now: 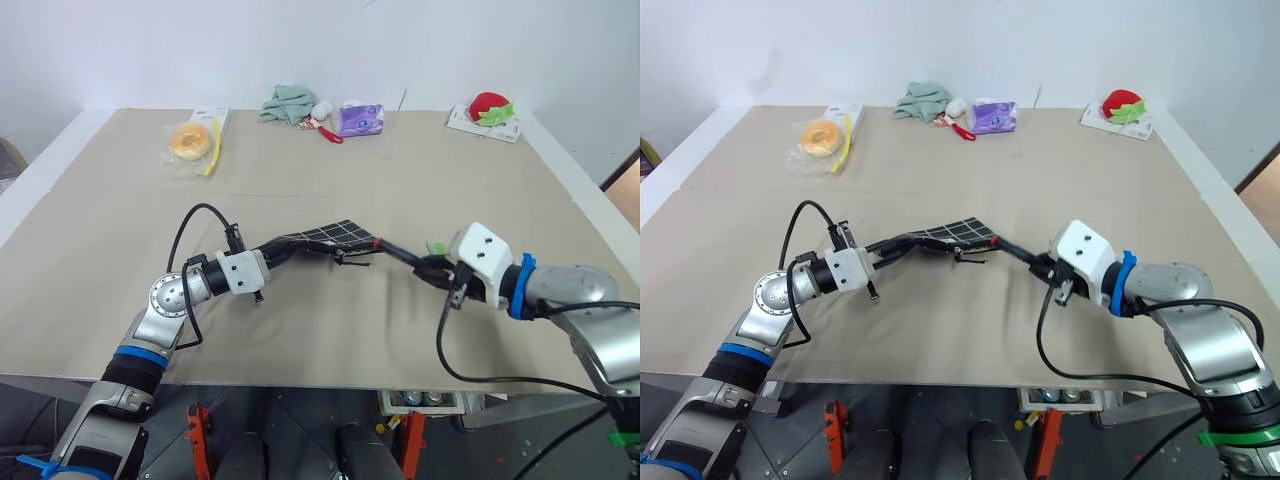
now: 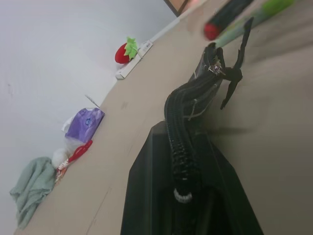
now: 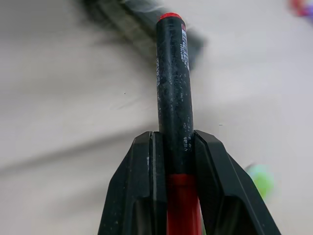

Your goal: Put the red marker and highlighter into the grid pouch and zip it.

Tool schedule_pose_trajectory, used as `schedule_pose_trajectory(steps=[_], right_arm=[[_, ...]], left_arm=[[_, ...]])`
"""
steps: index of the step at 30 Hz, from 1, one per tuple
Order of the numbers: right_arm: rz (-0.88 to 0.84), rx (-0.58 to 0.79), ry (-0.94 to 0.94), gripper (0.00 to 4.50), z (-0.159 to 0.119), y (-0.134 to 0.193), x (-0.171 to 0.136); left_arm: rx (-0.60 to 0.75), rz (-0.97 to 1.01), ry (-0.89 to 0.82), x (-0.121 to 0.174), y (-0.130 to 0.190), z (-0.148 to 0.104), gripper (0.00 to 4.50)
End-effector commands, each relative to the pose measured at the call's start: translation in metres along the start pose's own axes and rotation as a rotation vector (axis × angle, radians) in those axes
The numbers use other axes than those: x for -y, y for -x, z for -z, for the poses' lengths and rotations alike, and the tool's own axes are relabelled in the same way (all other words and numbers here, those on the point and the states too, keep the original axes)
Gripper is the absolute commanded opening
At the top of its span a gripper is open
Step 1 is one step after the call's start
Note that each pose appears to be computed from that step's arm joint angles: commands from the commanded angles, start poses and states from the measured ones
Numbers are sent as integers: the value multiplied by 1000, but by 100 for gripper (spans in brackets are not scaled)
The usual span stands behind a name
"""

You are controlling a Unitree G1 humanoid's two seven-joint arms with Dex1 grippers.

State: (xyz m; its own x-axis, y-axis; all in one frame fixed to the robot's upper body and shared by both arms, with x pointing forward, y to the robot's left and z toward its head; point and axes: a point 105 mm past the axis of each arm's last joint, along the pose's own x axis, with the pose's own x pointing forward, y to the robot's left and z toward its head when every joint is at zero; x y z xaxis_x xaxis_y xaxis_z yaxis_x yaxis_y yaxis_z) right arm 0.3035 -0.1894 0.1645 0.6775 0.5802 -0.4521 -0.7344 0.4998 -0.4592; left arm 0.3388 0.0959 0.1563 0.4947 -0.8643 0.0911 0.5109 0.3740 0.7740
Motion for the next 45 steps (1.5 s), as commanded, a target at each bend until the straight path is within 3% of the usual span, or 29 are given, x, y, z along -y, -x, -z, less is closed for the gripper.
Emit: schedule_pose_trajectory(steps=[1, 14, 28, 33, 38, 45], right_arm=[[-24, 12, 75, 52, -11, 2, -4], [61, -43, 110, 52, -3, -17, 12], [62, 16, 123, 52, -24, -35, 10], [25, 50, 114, 52, -31, -29, 6], [-51, 3, 92, 52, -21, -16, -3], [30, -2, 75, 52, -18, -3, 17]], left_arm=[[30, -18, -30, -9, -1, -8, 0], [39, -16, -28, -7, -2, -10, 0], [41, -6, -31, -5, -2, -10, 0], [24, 1, -32, -4, 0, -7, 0], [14, 0, -33, -4, 1, -5, 0], [18, -1, -31, -4, -1, -5, 0]])
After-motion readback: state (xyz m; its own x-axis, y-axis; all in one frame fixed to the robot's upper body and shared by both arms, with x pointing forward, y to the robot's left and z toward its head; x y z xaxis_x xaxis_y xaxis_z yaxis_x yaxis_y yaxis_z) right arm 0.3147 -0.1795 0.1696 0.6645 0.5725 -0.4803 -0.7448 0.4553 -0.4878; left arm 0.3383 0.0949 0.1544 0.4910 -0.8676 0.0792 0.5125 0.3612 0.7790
